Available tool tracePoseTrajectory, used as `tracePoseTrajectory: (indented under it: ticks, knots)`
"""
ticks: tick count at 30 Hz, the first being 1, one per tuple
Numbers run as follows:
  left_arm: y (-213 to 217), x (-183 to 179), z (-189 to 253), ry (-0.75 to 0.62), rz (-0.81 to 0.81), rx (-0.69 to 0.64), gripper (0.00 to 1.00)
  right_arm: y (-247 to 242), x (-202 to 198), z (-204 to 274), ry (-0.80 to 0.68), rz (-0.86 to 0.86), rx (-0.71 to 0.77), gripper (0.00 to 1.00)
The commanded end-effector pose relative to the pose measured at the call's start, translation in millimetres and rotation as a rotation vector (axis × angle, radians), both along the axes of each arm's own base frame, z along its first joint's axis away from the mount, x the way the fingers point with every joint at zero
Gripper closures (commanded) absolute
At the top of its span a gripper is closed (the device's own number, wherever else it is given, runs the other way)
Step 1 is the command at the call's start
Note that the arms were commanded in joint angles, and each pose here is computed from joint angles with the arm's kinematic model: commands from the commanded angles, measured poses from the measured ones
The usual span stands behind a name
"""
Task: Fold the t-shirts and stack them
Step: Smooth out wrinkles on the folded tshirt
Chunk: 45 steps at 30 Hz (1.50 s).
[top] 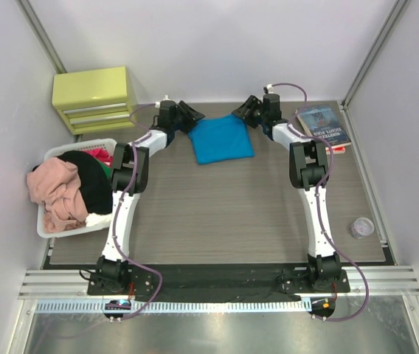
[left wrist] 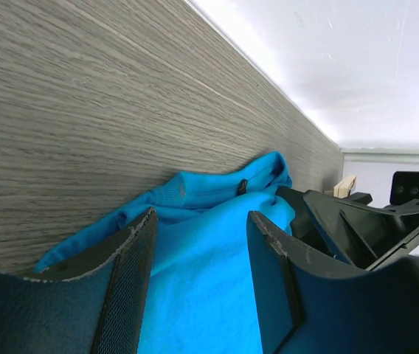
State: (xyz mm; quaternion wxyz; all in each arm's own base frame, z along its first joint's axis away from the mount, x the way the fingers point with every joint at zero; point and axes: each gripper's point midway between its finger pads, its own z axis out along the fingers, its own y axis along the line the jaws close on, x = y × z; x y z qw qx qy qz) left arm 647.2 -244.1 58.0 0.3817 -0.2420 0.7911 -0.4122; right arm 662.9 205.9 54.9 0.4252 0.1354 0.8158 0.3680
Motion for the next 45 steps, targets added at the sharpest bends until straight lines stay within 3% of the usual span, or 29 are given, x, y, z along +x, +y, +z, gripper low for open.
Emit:
tracePoseTrajectory:
  ticks: [1, 3, 5, 7, 8, 9, 10, 13, 14, 15, 17, 18, 19, 21, 23, 24, 30, 33, 38, 40, 41, 45]
  knots:
    - [19, 10, 14, -0.012, 0.028, 0.013, 0.46, -11, 10, 42, -0.091, -0.027, -0.089, 0.39]
    - [12, 8, 37, -0.044, -0.043, -0.005, 0.46, -4, 7, 69, -0.116, 0.027, -0.070, 0.37]
    - [7, 2, 72, -0.104, -0.126, 0.038, 0.44, 3, 4, 119, -0.177, 0.083, -0.075, 0.25]
    - [8, -10, 127, -0.187, -0.195, 0.113, 0.31, 1, -9, 191, -0.275, 0.107, -0.088, 0.10]
    - [11, -16, 146, -0.202, -0.205, 0.146, 0.26, -3, -21, 204, -0.247, 0.101, -0.111, 0.03]
    - [15, -29, 187, -0.242, -0.201, 0.173, 0.17, -10, -29, 217, -0.259, 0.089, -0.152, 0.00]
    - [23, -45, 188, -0.183, -0.202, 0.213, 0.14, -22, -47, 243, -0.266, 0.049, -0.185, 0.00]
    - [52, -95, 207, -0.102, -0.162, 0.342, 0.00, -43, -89, 212, -0.135, 0.023, -0.290, 0.00]
    - [60, -109, 204, -0.079, -0.159, 0.387, 0.00, -53, -111, 231, -0.139, -0.002, -0.308, 0.00]
    - [73, -131, 179, 0.010, -0.146, 0.436, 0.00, -62, -130, 201, -0.054, -0.017, -0.334, 0.00]
    - [87, -165, 198, 0.001, -0.110, 0.473, 0.00, -78, -162, 213, -0.042, -0.076, -0.363, 0.00]
    - [95, -187, 168, 0.086, -0.111, 0.489, 0.00, -83, -180, 185, 0.024, -0.073, -0.383, 0.00]
    - [99, -206, 184, 0.061, -0.098, 0.481, 0.00, -89, -191, 181, 0.041, -0.086, -0.393, 0.00]
    - [105, -239, 150, 0.153, -0.099, 0.482, 0.00, -105, -226, 172, 0.095, -0.138, -0.425, 0.00]
    - [108, -264, 155, 0.146, -0.092, 0.469, 0.00, -114, -249, 168, 0.125, -0.159, -0.437, 0.00]
    - [111, -279, 137, 0.188, -0.099, 0.472, 0.00, -123, -266, 166, 0.140, -0.194, -0.448, 0.00]
    - [115, -309, 116, 0.226, -0.092, 0.468, 0.00, -117, -310, 137, 0.236, -0.159, -0.390, 0.00]
    - [107, -311, 113, 0.225, -0.101, 0.441, 0.03, -105, -294, 124, 0.242, -0.125, -0.350, 0.03]
    - [87, -304, 106, 0.210, -0.117, 0.394, 0.08, -66, -221, 84, 0.189, -0.026, -0.285, 0.16]
    - [78, -300, 102, 0.214, -0.134, 0.381, 0.12, -56, -191, 92, 0.139, -0.001, -0.272, 0.20]
    - [77, -298, 103, 0.210, -0.136, 0.378, 0.12, -51, -181, 65, 0.183, 0.018, -0.285, 0.23]
    - [73, -294, 100, 0.212, -0.141, 0.374, 0.12, -36, -143, 69, 0.131, 0.053, -0.294, 0.25]
